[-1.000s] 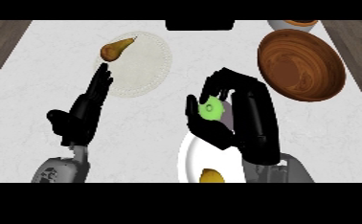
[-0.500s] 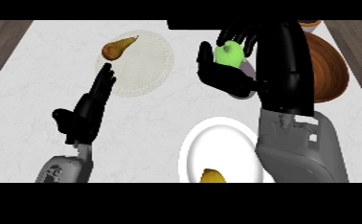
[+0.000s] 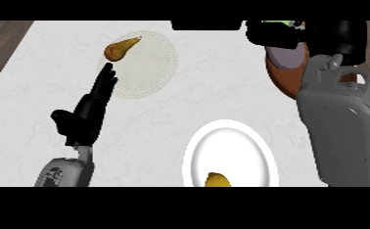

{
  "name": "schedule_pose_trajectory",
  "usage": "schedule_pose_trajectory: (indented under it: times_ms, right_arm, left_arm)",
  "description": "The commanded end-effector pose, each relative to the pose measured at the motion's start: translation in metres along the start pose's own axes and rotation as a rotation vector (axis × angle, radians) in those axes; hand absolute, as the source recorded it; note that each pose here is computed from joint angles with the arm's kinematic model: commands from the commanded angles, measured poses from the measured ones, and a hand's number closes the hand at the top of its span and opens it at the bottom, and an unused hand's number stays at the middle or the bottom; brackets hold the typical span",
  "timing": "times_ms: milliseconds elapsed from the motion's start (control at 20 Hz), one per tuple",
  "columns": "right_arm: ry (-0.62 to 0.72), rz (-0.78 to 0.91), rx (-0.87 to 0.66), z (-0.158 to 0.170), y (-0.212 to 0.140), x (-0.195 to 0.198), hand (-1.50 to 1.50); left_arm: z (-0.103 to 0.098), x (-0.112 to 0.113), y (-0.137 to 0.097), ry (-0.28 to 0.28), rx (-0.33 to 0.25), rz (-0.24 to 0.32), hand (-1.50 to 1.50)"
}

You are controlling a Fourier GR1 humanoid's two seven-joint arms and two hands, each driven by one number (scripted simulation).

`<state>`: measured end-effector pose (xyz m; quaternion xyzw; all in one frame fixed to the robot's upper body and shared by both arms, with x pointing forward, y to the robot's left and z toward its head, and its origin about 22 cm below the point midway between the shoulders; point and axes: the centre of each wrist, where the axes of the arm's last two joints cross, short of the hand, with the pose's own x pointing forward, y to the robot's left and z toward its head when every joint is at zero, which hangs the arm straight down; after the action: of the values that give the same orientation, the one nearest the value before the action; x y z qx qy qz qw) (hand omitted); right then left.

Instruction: Pick the eggplant from the plate and place it in the bowl

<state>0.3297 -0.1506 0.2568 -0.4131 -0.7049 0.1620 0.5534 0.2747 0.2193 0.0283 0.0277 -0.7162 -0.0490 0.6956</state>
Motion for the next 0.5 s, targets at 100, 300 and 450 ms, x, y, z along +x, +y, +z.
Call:
schedule_pose_trajectory:
  times_ms: [100,300,450]
  right_arm:
    - [0.061,0.251,-0.021,-0.036,-0.007,-0.052,1.50]
    - [0.094,0.274,-0.038,-0.050,-0.004,-0.106,1.50]
    - [0.117,0.284,-0.042,-0.054,0.026,-0.132,1.50]
  left_arm:
    - [-0.004,0.011,0.002,-0.009,-0.001,-0.003,0.00]
    - [0.016,-0.011,0.006,0.002,-0.015,-0.013,0.00]
    - [-0.004,0.012,0.004,0.006,-0.006,-0.010,0.00]
